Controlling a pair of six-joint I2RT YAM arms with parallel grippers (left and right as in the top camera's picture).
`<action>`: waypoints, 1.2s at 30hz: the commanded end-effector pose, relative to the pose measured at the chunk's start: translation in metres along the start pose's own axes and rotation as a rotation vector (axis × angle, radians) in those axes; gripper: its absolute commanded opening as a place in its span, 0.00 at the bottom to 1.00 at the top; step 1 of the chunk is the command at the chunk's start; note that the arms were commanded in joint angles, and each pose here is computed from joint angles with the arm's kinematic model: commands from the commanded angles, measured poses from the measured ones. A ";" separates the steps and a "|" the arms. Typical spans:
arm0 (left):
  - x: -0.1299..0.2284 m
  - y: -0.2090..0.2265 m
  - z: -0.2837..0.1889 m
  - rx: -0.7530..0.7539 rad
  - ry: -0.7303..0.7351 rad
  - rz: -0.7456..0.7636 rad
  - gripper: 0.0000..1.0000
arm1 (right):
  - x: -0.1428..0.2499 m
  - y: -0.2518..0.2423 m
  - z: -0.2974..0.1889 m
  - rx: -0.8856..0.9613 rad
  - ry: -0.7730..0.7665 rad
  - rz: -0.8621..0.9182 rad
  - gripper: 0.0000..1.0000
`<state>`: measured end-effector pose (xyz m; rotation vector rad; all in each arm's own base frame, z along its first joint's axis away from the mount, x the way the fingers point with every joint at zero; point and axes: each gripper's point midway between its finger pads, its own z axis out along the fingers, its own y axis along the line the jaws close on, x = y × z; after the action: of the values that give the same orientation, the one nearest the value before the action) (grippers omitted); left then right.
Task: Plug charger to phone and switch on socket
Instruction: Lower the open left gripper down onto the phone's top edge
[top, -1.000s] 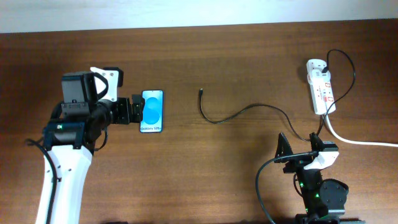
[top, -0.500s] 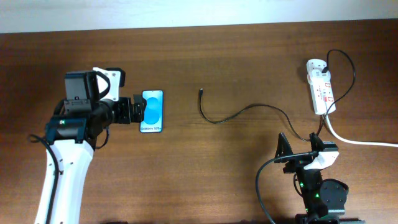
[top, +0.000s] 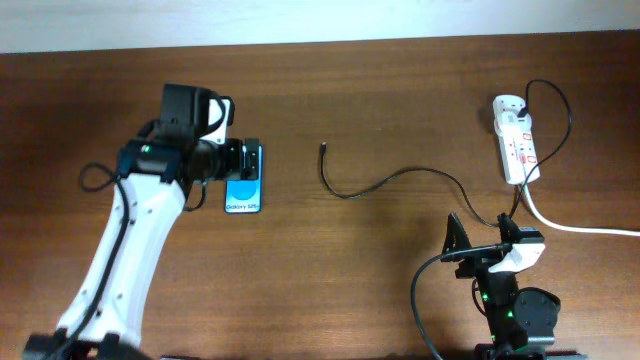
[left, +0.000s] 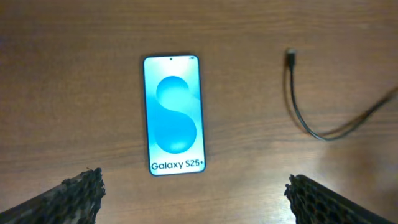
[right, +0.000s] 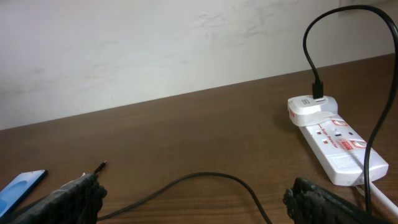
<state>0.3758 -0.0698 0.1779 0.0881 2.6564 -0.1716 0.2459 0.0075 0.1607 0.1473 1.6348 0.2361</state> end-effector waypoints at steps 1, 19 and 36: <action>-0.003 0.005 0.019 -0.041 0.053 -0.066 1.00 | 0.001 0.000 0.000 -0.007 0.000 0.008 0.98; 0.018 0.000 0.059 -0.117 0.246 -0.058 0.99 | 0.001 0.000 0.000 -0.007 0.000 0.008 0.98; 0.020 -0.003 0.060 -0.103 0.256 -0.072 1.00 | 0.001 0.000 0.000 -0.007 0.000 0.008 0.98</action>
<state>0.3799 -0.0776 0.1128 0.0010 2.9315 -0.0375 0.2459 0.0075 0.1609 0.1466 1.6344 0.2355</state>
